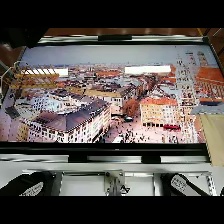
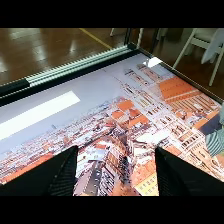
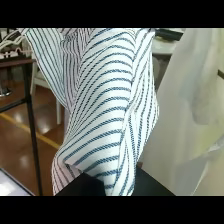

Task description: Fold the shirts.

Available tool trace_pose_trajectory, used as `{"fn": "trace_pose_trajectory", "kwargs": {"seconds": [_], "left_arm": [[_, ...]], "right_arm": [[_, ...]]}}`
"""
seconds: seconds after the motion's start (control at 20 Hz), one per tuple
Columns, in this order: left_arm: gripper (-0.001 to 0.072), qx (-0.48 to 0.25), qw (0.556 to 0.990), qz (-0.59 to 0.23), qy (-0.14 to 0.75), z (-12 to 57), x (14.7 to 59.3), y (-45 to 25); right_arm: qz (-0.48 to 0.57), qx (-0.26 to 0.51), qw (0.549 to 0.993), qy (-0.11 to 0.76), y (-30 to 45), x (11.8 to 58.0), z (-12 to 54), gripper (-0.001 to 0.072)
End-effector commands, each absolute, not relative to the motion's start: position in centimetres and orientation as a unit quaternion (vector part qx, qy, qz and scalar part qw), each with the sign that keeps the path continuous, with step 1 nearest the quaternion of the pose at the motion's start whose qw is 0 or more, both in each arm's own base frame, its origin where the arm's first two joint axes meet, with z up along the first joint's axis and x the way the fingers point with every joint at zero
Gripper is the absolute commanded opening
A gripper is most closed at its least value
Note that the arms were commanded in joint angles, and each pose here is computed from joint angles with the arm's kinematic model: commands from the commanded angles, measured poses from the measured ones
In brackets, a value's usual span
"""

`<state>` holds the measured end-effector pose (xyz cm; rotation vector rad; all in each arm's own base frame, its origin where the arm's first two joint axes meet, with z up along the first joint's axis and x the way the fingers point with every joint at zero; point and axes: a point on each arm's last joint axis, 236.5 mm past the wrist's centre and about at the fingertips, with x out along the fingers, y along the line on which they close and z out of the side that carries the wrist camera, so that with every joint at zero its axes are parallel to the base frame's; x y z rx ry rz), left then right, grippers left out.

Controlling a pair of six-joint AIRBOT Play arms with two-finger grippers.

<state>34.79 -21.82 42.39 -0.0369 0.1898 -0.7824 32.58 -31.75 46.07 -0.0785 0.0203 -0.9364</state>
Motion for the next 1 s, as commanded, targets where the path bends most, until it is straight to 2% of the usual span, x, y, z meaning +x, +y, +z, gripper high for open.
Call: {"fn": "trace_pose_trajectory", "kwargs": {"seconds": [0.0, 0.4, 0.65, 0.95], "left_arm": [[0.0576, -0.025, 0.919, -0.381, 0.098, 42.3, 34.7, -21.9], [0.0576, -0.041, 0.916, -0.383, 0.115, 42.0, 34.2, -21.9], [0.0576, -0.059, 0.907, -0.402, 0.110, 42.7, 33.3, -22.6], [0.0576, -0.099, 0.892, -0.426, 0.115, 43.5, 32.3, -23.5]], "right_arm": [[-0.468, -0.047, 0.883, -0.010, -34.1, 31.8, 46.6, 0.0061], [-0.489, -0.054, 0.870, -0.013, -37.7, 31.4, 45.6, 0.0061], [-0.520, -0.015, 0.853, -0.026, -40.8, 29.2, 44.6, 0.0061], [-0.549, -0.016, 0.835, -0.019, -43.3, 26.7, 43.9, 0.0061]]}}
